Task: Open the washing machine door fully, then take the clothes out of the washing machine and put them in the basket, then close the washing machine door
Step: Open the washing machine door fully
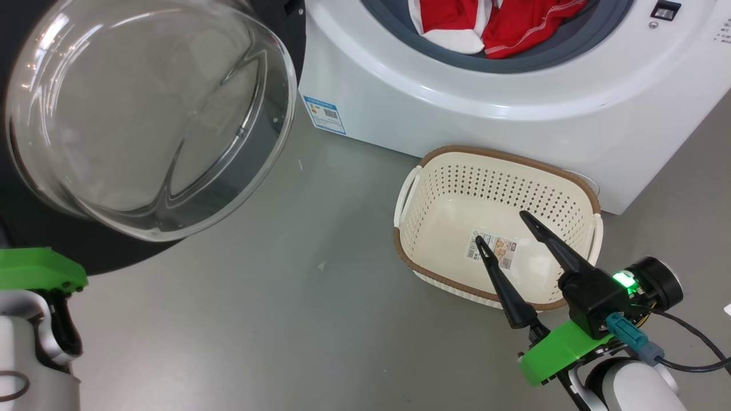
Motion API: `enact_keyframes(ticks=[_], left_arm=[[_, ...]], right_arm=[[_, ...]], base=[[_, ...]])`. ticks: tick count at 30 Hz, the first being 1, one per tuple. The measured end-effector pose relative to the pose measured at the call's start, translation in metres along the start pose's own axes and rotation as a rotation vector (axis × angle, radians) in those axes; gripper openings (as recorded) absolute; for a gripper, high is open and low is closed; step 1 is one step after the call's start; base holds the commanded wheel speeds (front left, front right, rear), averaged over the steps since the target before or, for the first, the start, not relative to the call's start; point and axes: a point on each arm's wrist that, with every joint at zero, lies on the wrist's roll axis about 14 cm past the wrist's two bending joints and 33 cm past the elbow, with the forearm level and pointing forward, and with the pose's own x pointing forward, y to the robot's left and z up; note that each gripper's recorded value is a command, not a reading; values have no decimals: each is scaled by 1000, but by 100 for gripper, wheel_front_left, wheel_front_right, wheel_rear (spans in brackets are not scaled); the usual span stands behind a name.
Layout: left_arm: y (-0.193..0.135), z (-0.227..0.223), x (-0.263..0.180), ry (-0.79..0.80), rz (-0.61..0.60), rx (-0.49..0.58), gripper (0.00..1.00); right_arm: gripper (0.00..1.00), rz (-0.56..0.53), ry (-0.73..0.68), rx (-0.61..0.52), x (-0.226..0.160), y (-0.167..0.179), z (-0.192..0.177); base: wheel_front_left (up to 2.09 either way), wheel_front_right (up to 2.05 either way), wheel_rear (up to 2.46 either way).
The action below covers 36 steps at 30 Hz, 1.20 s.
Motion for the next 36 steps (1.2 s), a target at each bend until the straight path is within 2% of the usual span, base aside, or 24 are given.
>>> enact_keyframes(ticks=[4,5,6,8,13,18,25,36], left_arm=[[-7,10,0,-34,-15,-18,0],[-9,15,0,-51,-17,-25,4],[-10,21,0,-72,-19,-33,43],[-10,33,-1,-109,-19,-45,100],[-12,47,-12,-168,-43,-53,100],[-34,62,-25,-229,-126,-79,100],[-99,66,-51,-252,-375,-118,100],[-181,61,-90,-203,-659,-175,100]], right_arm=[[100,-2,-3,2,0,1,1],[100,-2,-4,2,0,1,1],[100,-4,-7,2,-1,1,2],[100,-7,-11,4,-1,1,3],[100,-17,-25,7,-4,3,6],[100,-43,-44,12,-9,-2,10],[100,-117,-71,6,-23,-20,15],[100,-293,-116,-13,-62,-67,25]], base=[[0,0,0],[0,0,0],[0,0,0],[0,0,0],[0,0,0],[0,0,0],[0,0,0],[0,0,0]])
